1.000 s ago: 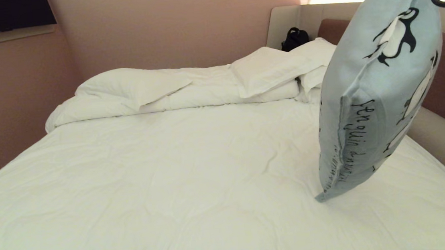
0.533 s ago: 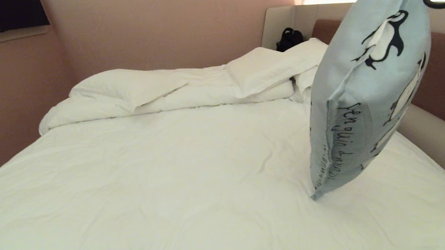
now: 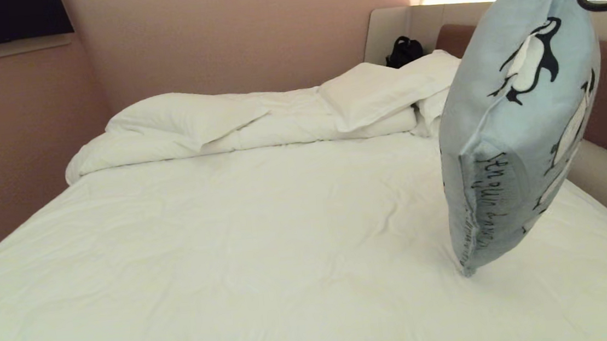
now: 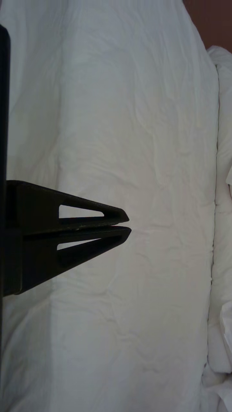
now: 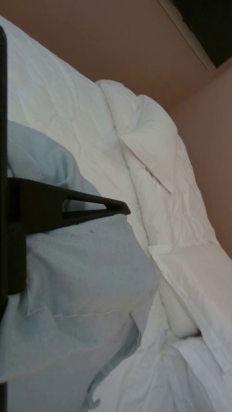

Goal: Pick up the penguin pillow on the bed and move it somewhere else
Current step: Move to the foot of the bed

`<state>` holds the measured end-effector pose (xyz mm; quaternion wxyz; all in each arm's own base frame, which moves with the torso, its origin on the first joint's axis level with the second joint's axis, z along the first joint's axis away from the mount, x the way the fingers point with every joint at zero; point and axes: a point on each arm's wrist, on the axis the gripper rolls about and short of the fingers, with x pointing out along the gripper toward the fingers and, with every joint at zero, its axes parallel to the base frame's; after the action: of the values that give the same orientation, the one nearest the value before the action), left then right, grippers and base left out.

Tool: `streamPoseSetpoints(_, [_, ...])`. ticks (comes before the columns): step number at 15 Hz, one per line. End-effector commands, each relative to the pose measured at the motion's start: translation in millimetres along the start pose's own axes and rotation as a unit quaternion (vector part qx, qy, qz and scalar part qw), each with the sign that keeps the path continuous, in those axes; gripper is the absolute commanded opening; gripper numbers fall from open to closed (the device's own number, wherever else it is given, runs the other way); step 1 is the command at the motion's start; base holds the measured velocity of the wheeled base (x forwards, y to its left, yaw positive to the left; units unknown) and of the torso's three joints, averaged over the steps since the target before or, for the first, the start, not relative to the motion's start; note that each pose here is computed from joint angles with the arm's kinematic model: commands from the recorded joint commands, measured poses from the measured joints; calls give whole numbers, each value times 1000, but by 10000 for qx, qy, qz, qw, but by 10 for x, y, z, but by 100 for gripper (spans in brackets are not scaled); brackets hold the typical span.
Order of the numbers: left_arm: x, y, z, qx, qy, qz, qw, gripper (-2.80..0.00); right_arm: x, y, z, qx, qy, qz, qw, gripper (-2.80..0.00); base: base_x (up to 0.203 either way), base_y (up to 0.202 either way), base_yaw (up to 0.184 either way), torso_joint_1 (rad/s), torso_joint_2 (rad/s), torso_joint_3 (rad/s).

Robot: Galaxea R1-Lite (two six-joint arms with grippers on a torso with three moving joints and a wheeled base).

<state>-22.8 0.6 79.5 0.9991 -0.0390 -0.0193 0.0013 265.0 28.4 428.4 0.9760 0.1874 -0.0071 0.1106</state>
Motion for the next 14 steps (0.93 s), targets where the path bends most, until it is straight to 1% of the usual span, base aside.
streamPoseSetpoints(1, [0,0,1,-4,-7,2,10000,-280,13,11,-14,10,32,32,10000,-280,0,193,2,3,0,-2])
streamPoseSetpoints(6, [0,0,1,-4,-7,2,10000,-280,28,30,-30,9,57,75,10000,-280,0,198,-2,3,1,3])
streamPoseSetpoints(14, [0,0,1,-12,-7,2,10000,-280,101,161,-127,38,223,330,9992,-280,0,197,-1,5,1,2])
